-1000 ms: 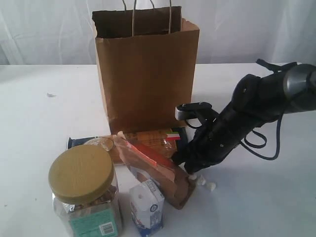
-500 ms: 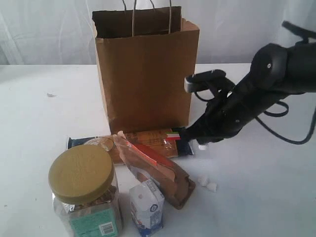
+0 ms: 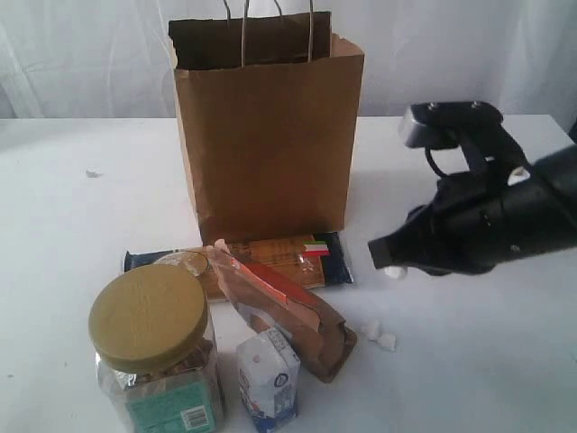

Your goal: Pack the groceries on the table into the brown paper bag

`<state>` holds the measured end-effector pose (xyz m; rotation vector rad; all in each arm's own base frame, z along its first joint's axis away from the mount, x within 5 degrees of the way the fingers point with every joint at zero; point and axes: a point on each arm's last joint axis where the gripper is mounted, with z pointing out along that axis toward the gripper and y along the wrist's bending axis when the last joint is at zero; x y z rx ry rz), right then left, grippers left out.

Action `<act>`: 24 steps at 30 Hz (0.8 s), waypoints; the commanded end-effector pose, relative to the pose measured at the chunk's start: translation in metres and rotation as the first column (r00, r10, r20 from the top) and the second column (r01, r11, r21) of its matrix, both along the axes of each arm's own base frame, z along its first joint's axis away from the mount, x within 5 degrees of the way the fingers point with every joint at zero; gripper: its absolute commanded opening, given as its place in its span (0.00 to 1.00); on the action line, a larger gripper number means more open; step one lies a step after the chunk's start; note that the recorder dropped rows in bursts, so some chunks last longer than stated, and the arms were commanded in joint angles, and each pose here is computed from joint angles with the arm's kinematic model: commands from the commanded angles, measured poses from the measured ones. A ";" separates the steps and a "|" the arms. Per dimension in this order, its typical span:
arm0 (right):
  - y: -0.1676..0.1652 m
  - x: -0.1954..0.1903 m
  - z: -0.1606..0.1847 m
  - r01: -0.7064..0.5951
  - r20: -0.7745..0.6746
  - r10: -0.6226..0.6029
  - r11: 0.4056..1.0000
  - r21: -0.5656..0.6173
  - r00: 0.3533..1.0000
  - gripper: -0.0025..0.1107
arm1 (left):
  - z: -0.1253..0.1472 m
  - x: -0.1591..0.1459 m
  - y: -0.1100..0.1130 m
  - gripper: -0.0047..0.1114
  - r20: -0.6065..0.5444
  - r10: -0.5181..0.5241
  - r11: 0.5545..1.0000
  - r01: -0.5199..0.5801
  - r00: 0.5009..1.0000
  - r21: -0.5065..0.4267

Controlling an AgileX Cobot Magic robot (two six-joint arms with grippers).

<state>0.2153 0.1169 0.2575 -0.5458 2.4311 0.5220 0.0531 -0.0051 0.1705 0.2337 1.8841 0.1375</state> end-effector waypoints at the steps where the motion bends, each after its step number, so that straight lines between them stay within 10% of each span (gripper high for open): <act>1: -0.012 -0.022 -0.006 0.037 0.060 -0.038 0.999 0.021 0.997 0.02 | -0.001 0.000 0.000 0.04 0.003 0.003 1.000 -0.003 1.000 -0.004; 7: -0.018 -0.032 0.024 0.105 0.195 -0.136 0.981 0.164 0.971 0.02 | -0.001 0.000 0.000 0.04 0.003 0.003 1.000 -0.003 1.000 -0.004; 16: -0.029 -0.020 0.120 0.218 0.362 -0.496 0.777 0.590 0.789 0.02 | -0.001 0.000 0.000 0.04 0.003 0.003 1.000 -0.003 1.000 -0.004; 24: 0.003 0.005 0.173 0.045 0.355 -0.297 0.818 0.573 0.886 0.02 | -0.001 0.000 0.000 0.04 0.003 0.003 1.000 -0.003 1.000 -0.004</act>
